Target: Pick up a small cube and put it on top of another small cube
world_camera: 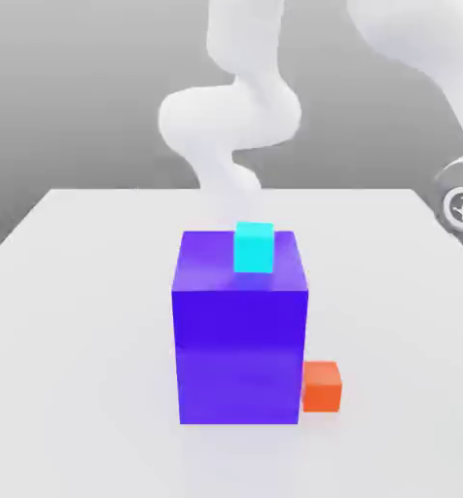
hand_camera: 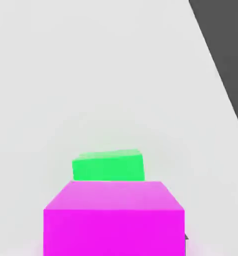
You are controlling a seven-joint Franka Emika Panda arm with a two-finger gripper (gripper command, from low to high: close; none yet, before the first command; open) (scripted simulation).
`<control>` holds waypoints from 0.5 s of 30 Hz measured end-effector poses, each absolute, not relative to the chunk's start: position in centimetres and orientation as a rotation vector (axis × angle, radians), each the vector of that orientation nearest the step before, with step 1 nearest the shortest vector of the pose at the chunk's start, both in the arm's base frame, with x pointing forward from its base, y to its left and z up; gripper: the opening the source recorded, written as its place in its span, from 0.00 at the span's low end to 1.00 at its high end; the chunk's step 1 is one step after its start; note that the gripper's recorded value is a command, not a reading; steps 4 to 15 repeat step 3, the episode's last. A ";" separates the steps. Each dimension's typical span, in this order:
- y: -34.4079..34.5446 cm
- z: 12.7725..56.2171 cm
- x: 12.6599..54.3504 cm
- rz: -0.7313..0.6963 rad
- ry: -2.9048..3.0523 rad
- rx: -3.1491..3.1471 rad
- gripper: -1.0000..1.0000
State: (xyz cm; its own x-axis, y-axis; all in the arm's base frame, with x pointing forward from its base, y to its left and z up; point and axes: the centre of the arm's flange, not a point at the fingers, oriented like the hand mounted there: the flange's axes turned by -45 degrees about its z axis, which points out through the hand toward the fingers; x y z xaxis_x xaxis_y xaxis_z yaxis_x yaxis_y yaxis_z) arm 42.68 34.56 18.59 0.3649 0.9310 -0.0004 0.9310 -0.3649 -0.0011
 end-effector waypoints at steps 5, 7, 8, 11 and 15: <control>34.6 18.6 42.7 0.002 -1.770 -2.595 1.00; 34.6 18.6 42.7 0.002 -1.770 -2.595 1.00; 34.6 18.6 42.7 0.002 -1.770 -2.595 1.00; 34.6 18.6 42.7 0.002 -1.770 -2.595 1.00; 34.6 18.6 42.7 0.002 -1.770 -2.595 1.00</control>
